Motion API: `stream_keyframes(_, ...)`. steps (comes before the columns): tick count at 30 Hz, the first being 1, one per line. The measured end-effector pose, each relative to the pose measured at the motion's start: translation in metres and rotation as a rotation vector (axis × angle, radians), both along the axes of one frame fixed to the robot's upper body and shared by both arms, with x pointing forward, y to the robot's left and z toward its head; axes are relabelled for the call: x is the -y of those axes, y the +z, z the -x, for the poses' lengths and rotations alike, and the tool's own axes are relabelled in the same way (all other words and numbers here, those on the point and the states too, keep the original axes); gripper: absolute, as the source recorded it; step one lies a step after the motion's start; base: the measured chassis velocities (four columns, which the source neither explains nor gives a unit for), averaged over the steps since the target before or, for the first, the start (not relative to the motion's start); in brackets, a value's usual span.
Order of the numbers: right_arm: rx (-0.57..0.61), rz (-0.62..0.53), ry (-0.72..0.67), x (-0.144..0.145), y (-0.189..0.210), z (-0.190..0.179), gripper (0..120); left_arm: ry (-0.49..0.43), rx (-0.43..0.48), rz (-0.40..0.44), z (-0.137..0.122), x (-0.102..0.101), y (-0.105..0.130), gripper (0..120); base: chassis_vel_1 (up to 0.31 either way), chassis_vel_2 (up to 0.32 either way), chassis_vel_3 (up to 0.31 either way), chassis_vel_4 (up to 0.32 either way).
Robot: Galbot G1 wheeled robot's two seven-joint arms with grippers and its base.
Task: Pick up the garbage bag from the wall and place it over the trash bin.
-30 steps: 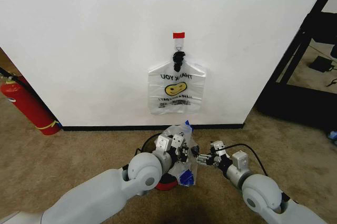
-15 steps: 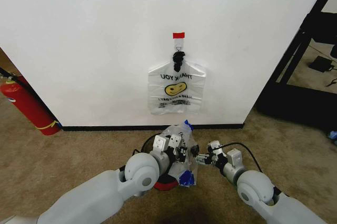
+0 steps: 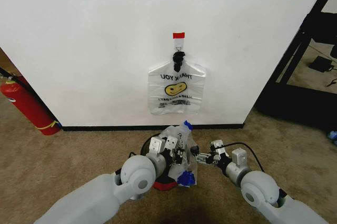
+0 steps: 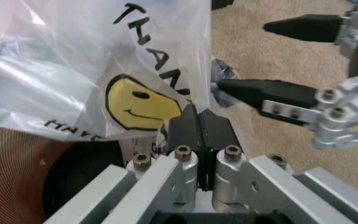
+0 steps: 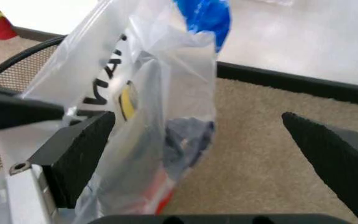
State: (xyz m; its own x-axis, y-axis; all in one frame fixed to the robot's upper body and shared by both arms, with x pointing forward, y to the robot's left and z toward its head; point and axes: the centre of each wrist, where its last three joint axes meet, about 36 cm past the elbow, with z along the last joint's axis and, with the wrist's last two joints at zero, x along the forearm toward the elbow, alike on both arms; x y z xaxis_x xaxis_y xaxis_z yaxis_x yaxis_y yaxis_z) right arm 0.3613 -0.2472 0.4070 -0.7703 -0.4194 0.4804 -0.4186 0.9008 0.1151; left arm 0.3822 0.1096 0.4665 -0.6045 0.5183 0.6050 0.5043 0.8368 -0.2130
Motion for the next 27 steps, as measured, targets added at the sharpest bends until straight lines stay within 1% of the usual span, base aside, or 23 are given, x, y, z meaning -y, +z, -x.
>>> stream_keyframes(2,-0.002,-0.004,0.004,0.0,0.0,0.0,100,0.0,-0.002,-0.001,0.001,0.0,-0.001,0,0.0,0.0,0.0,0.0)
stream_keyframes(6,-0.029,-0.044,0.024,-0.013,-0.011,-0.009,100,0.001,-0.01,-0.004,0.006,0.001,-0.003,0,0.0,0.0,0.0,0.0)
stream_keyframes(11,-0.047,-0.039,0.034,-0.018,-0.017,-0.016,100,-0.001,-0.006,-0.005,0.006,0.0,-0.001,0,0.0,0.0,0.0,0.0)
stream_keyframes(14,-0.067,-0.038,0.019,-0.017,-0.024,-0.023,100,0.002,-0.002,-0.003,0.005,-0.001,0.0,0,0.0,0.0,0.0,0.0)
stream_keyframes(20,-0.094,-0.03,0.0,-0.011,-0.033,-0.025,100,0.006,-0.003,-0.004,0.004,-0.003,0.001,0,0.0,0.0,0.0,0.0)
stream_keyframes(27,-0.116,-0.043,-0.015,-0.01,-0.037,-0.026,100,0.005,-0.005,0.002,0.006,-0.004,0.002,0,0.0,0.0,0.0,0.0)
